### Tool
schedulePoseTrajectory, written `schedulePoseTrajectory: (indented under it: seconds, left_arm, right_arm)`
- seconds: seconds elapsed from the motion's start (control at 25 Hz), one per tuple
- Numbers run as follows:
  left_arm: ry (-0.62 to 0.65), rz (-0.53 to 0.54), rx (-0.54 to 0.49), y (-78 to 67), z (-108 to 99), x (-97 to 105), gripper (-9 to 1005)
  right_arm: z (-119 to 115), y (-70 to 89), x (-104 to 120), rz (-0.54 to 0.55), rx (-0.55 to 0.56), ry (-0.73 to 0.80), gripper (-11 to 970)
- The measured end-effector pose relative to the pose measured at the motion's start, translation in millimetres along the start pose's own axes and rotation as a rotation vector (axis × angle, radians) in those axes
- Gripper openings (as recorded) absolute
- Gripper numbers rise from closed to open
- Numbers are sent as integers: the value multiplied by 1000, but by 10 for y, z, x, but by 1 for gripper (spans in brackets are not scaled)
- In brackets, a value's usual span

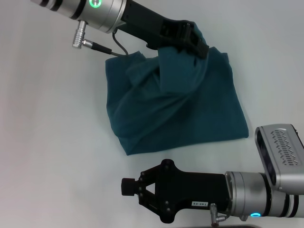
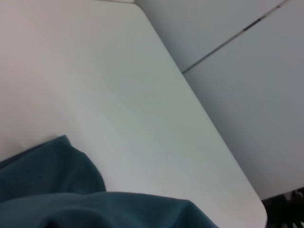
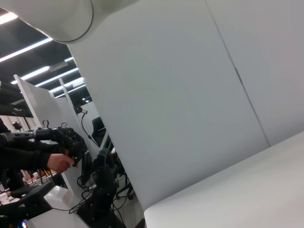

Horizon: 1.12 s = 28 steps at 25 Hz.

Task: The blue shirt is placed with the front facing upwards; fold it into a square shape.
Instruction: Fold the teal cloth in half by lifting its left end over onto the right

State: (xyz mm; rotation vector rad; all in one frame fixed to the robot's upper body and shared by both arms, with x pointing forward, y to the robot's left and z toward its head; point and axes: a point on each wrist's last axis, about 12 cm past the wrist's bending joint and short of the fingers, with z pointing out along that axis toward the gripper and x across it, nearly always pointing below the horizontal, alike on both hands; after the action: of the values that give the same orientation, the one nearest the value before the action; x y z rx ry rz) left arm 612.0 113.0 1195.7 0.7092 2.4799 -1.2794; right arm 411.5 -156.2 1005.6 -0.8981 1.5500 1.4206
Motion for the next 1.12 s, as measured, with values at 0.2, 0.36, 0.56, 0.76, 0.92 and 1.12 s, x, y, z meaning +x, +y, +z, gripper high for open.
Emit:
schedulePoseTrajectory:
  seconds: [0.2, 0.36, 0.56, 0.76, 0.92, 1.12]
  left_arm:
    - [-66, -37, -22, 64, -32, -42, 95]
    - [-79, -41, -34, 83, -15, -57, 95]
    - [-45, -30, -12, 51, 49, -60, 96]
    - [1, -8, -15, 29, 129, -69, 97]
    - [-34, -7, -3, 28, 84, -96, 177]
    - [-177, 26, 77, 54, -200, -99, 373]
  right_arm:
    - [-6, 1, 4, 3, 5, -2, 19]
    - [-12, 2, 10, 5, 11, -5, 20]
    - [-18, -2, 12, 7, 15, -5, 21]
    - [-23, -24, 7, 12, 20, 4, 23]
    - [-27, -28, 8, 16, 22, 6, 24]
    - [-34, -46, 5, 23, 26, 14, 25]
